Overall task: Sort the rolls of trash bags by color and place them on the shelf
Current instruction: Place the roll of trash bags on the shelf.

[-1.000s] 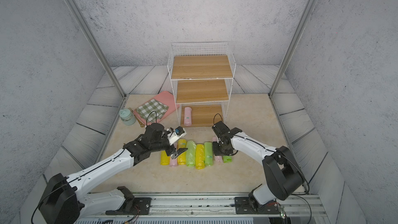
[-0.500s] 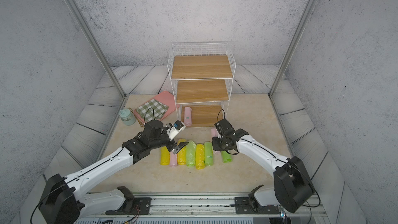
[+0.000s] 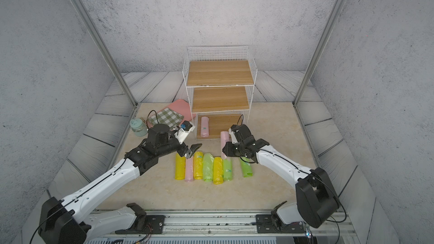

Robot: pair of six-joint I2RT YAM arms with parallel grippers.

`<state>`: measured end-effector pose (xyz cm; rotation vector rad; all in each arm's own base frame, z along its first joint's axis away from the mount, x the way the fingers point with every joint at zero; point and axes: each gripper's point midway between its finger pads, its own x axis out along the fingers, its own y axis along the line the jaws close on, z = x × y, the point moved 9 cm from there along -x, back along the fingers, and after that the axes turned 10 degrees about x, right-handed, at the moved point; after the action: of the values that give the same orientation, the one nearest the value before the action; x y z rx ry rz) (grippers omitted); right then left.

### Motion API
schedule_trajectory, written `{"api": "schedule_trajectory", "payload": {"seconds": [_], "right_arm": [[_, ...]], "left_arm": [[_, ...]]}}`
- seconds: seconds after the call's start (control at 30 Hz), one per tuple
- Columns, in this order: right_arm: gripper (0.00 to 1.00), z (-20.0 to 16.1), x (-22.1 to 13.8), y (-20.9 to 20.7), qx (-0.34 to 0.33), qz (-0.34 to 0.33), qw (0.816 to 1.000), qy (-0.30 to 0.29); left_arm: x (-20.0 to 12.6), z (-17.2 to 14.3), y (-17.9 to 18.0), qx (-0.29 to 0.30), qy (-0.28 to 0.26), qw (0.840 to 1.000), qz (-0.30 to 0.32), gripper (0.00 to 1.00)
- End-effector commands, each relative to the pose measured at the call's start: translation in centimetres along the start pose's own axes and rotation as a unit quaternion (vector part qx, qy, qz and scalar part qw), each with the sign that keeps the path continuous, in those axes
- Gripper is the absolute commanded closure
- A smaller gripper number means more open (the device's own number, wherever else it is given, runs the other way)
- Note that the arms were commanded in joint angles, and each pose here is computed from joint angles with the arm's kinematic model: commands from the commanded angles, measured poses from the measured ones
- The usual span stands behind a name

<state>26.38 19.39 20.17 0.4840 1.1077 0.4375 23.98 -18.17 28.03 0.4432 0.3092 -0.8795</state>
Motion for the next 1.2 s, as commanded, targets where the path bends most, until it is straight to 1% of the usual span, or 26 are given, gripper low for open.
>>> {"api": "schedule_trajectory", "payload": {"seconds": [0.0, 0.3, 0.47, 0.57, 0.77, 0.87, 1.0, 1.17], "right_arm": [[1.0, 2.2, 0.8, 1.7, 0.013, 0.065, 0.997, -0.028], [1.0, 5.2, 3.3, 1.5, 0.058, 0.111, 0.99, -0.062], [1.0, 6.7, 4.9, 0.9, 0.083, 0.132, 0.985, -0.071], [1.0, 7.7, 6.1, 0.4, 0.101, 0.145, 0.981, -0.076], [1.0, 9.5, 7.9, -0.1, 0.108, 0.139, 0.981, -0.084], [1.0, 10.2, 8.9, -0.2, 0.102, 0.134, 0.982, -0.083], [1.0, 10.8, 10.2, -0.5, 0.106, 0.125, 0.984, -0.07], [1.0, 11.1, 11.7, -1.1, 0.115, 0.124, 0.984, -0.057]], "left_arm": [[-0.8, 0.9, 1.2, -0.025, -0.007, 0.999, 0.025, 0.03], [-0.9, 0.2, 2.4, -0.04, 0.009, 0.997, 0.07, 0.03], [-0.6, -0.2, 2.8, -0.05, 0.019, 0.995, 0.084, 0.03], [-0.4, -0.6, 3.4, -0.061, 0.029, 0.992, 0.102, 0.03], [0.5, -1.6, 3.8, -0.073, 0.048, 0.99, 0.108, 0.03], [1.2, -2.2, 3.6, -0.075, 0.06, 0.992, 0.087, 0.03], [2.0, -3.1, 3.9, -0.082, 0.089, 0.988, 0.097, 0.03], [2.3, -3.5, 4.3, -0.091, 0.103, 0.984, 0.11, 0.03]]}}
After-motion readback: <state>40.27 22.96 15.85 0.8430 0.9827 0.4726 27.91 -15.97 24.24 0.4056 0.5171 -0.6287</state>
